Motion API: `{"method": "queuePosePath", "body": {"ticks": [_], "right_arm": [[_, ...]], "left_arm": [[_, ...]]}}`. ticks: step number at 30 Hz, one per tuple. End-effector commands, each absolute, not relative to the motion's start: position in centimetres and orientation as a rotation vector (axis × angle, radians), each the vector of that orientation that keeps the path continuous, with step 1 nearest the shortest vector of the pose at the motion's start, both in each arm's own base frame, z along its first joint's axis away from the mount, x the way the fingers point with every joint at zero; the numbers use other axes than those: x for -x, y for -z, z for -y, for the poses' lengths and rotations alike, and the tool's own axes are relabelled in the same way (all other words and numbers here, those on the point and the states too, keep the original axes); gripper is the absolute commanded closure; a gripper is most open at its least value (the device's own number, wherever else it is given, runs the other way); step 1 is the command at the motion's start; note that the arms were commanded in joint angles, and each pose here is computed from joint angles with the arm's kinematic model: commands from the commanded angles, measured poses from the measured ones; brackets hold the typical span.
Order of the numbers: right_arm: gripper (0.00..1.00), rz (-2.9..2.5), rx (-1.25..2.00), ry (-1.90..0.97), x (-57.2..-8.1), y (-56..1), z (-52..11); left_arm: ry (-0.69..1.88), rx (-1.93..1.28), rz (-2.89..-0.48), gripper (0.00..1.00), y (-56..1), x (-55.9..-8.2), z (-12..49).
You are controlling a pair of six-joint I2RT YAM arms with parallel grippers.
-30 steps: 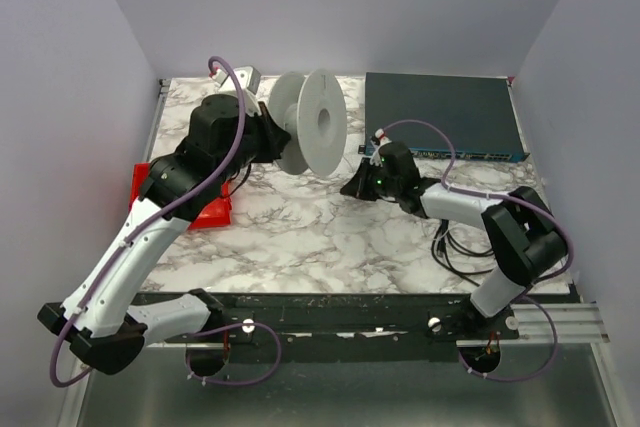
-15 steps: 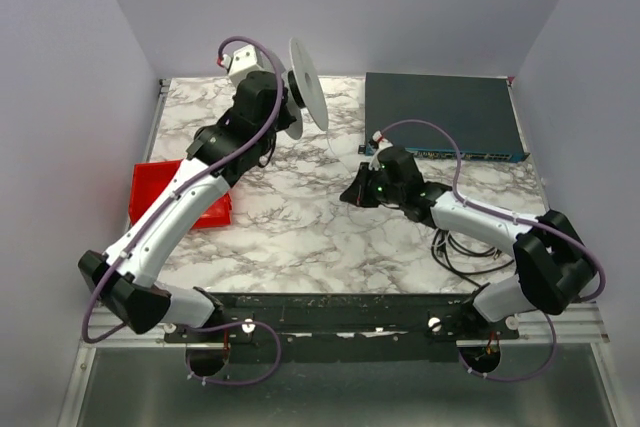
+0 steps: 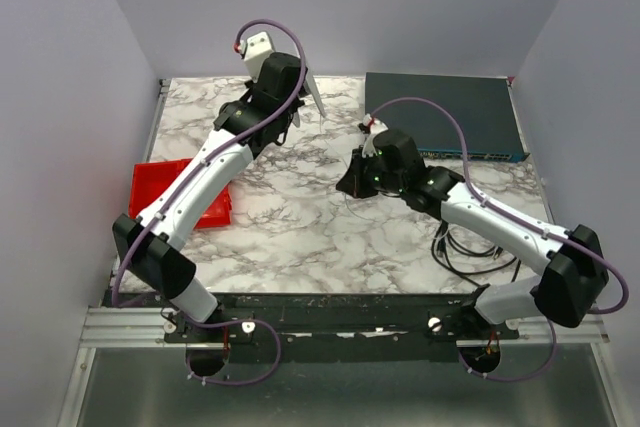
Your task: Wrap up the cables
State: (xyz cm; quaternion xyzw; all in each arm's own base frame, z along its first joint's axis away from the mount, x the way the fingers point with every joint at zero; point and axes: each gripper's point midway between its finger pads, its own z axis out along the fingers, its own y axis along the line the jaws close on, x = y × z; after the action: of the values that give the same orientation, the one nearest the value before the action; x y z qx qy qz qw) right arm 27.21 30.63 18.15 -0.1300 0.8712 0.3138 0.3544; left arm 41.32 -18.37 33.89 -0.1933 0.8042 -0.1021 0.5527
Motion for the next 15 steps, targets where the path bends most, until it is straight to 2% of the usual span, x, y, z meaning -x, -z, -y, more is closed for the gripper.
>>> {"method": "queuePosePath", "body": {"ticks": [1, 8, 15], "right_arm": [[0.99, -2.239, 0.391, -0.735, -26.8, -20.5, -29.7], [0.99, -2.099, 0.361, -0.541, -29.6, -26.6, -27.5], [0.99, -1.974, 0.35, -0.352, -33.1, -31.5, -26.3]], "left_arm": [[0.248, 0.422, -1.885, 1.0, -34.3, -42.8, 19.0], [0.241, 0.243, -1.986, 1.0, -30.5, -43.0, 20.9], [0.29, 0.072, -2.082, 1.0, -28.9, -40.7, 22.5]]}}
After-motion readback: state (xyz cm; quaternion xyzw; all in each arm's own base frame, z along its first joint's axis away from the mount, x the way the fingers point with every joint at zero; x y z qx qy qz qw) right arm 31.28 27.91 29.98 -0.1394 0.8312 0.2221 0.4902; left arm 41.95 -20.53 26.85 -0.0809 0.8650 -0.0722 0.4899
